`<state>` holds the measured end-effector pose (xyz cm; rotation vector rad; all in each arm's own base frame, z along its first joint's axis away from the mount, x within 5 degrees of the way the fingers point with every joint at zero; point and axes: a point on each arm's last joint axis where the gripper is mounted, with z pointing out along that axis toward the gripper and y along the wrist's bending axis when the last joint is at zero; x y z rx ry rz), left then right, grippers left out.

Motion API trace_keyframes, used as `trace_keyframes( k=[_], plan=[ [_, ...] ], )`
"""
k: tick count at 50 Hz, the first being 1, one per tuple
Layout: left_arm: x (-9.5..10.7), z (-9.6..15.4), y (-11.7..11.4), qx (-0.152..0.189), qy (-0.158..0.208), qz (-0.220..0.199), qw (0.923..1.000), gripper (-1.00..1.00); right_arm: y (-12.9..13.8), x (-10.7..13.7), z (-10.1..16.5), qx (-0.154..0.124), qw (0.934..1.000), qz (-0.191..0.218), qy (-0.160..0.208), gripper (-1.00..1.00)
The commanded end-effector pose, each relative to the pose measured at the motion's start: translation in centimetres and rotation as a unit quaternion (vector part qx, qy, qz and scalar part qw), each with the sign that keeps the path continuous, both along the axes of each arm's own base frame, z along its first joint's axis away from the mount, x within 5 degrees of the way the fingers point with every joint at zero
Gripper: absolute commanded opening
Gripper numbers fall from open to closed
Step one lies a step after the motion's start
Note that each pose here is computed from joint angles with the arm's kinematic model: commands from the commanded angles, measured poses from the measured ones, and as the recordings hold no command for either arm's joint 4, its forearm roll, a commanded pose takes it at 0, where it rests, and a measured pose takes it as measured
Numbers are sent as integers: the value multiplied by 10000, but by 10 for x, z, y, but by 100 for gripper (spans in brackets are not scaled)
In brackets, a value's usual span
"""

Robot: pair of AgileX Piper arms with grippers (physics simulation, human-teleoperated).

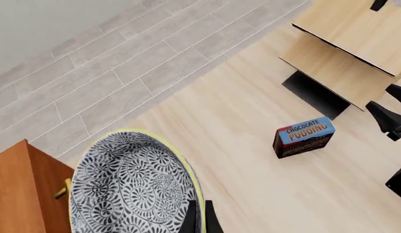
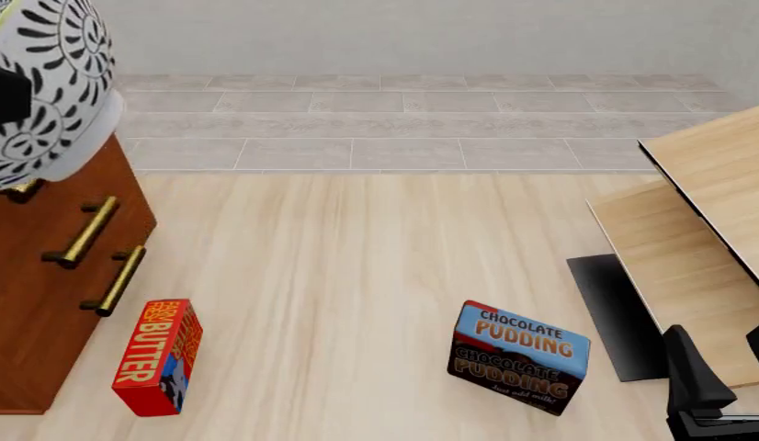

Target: Close the top drawer of the cabinet and put the bowl on top of it.

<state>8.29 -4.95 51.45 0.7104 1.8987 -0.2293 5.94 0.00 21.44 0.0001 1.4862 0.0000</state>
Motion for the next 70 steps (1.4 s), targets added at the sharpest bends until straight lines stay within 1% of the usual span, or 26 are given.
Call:
trace_keyframes(
  k=[1, 3, 4, 6, 9, 12, 15, 21, 22, 30, 36, 38, 47, 51, 59, 60, 70],
  plan=[
    [-5, 14, 9, 71, -339, 203, 9992, -100, 0, -1, 0, 0, 10000, 1, -4, 100],
    [-2, 15, 9, 58, -320, 252, 9992, -100, 0, -1, 0, 0, 10000, 0, -5, 100],
    [-3, 16, 10, 71, -384, 282, 9988, -100, 0, -1, 0, 0, 10000, 0, -5, 100],
    [-4, 13, 12, 150, -423, 333, 9984, -100, 0, -1, 0, 0, 10000, 0, -5, 100],
    [-1, 8, 12, 172, -399, 402, 9982, -100, 0, -1, 0, -1, 10000, 1, -3, 100],
    [0, 9, 14, 194, -430, 500, 9976, -100, 0, -1, 0, 1, 10000, 1, -4, 100],
    [4, 8, 14, 132, -383, 626, 9972, -100, 0, -1, 0, 0, 10000, 0, -4, 100],
    [7, 4, 16, 139, -379, 774, 9962, -100, 0, -1, 0, -2, 10000, 0, -4, 100],
    [8, 3, 16, 80, -322, 847, 9959, -100, 0, -1, 0, 0, 10000, 0, -4, 100],
    [15, 2, 22, 126, -483, 1204, 9915, -100, 0, -1, 0, 0, 10000, 0, -4, 100],
    [16, 0, 26, 234, -590, 1324, 9892, -100, 0, -1, 0, -1, 10000, 0, -4, 100],
    [18, -3, 26, 213, -519, 1355, 9892, -100, 0, -1, 0, 1, 10000, -1, -4, 100],
    [20, -4, 28, 202, -487, 1482, 9876, -100, 0, -1, 0, 0, 10000, 1, -5, 100],
    [24, -6, 30, 211, -448, 1619, 9856, -100, 0, -1, 0, -1, 10000, 0, -4, 100],
    [26, -5, 35, 269, -512, 1847, 9811, -100, 0, -1, 0, -1, 10000, 0, -4, 100],
    [27, -5, 36, 254, -472, 1893, 9805, -100, 0, -1, 0, 0, 10000, -1, -4, 100],
    [32, -4, 41, 263, -472, 2120, 9758, -100, 0, -1, 0, -1, 10000, 1, -4, 100]
  ],
)
